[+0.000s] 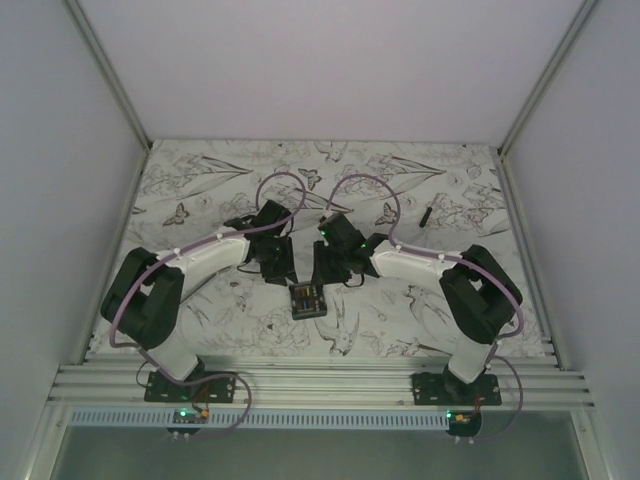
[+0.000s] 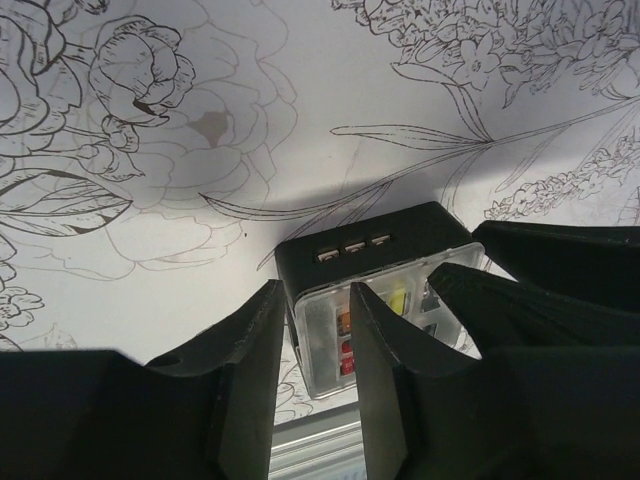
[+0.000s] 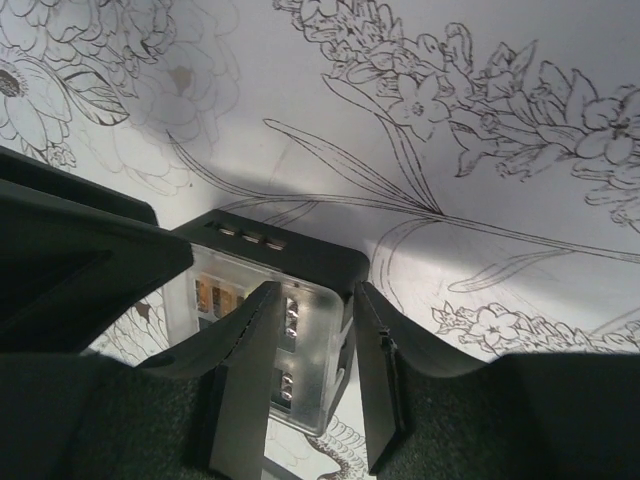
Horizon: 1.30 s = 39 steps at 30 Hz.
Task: Snap on the fuse box
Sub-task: Close the fuse box cover on the fuse box base, then reset both arms
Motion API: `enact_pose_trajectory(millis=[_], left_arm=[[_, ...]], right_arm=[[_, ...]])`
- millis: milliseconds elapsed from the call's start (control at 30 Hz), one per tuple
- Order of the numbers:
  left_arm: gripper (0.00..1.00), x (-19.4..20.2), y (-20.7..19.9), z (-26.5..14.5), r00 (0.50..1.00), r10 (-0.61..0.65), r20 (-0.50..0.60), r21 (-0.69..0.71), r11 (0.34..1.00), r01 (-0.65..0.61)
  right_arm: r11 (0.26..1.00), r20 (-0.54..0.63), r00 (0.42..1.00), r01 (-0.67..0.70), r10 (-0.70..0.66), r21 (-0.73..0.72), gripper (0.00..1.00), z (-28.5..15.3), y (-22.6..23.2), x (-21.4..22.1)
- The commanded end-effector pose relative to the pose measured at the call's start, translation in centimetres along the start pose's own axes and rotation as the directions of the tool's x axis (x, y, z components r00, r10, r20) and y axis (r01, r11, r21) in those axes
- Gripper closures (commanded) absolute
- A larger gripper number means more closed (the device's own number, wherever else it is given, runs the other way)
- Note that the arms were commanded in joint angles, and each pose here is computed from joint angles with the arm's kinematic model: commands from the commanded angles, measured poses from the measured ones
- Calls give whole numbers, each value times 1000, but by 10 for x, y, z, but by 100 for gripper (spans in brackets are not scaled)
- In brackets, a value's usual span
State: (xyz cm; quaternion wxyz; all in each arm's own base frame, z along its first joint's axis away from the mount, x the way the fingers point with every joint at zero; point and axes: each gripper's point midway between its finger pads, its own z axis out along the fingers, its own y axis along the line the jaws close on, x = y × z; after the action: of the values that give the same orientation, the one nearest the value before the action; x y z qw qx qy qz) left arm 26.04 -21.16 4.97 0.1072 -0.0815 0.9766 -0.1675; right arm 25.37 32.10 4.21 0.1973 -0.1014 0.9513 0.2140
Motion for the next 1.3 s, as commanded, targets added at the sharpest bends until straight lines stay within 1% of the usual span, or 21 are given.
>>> enact_pose_trajectory(millis=[0,200,267,333,467,600,667,733,867,1067,1167,1267], left_arm=[[66,12,5,5,998,-2,-63,-5,1000,2],[71,35,16,21,992,-10,-127,-37,999,5],[72,40,21,26,990,-21,-137,-48,999,15],[75,44,25,29,989,-29,-145,-58,998,21],[76,55,39,36,986,-44,-161,-95,995,29],[74,52,33,31,989,-46,-143,-70,997,37],[70,44,25,21,994,-37,-101,-39,999,33],[64,34,18,9,998,-24,-50,-11,1000,24],[54,21,10,-19,999,4,53,35,999,-6],[37,14,33,-37,988,-2,153,-5,1000,3],[29,8,49,-42,977,1,214,-50,999,10],[21,-7,63,-56,951,5,310,-86,996,22]], right_arm=[[998,-13,1000,22,-23,-63,60,4,13,-5],[999,-100,995,24,-28,-40,62,15,5,24],[1000,-115,993,28,-30,-13,63,19,0,33],[999,-129,991,32,-29,20,63,22,-7,40],[997,-123,992,40,-32,62,64,23,-15,43],[998,-72,996,51,-47,46,64,15,-7,27],[998,-29,998,61,-60,28,64,7,2,13],[997,16,997,70,-70,12,63,-3,10,0],[996,93,992,84,-85,15,59,-24,14,-17],[990,162,983,61,-82,129,49,-42,-24,-19],[981,229,969,46,-90,190,45,-59,-45,-30],[963,309,945,16,-102,269,32,-80,-71,-44]])
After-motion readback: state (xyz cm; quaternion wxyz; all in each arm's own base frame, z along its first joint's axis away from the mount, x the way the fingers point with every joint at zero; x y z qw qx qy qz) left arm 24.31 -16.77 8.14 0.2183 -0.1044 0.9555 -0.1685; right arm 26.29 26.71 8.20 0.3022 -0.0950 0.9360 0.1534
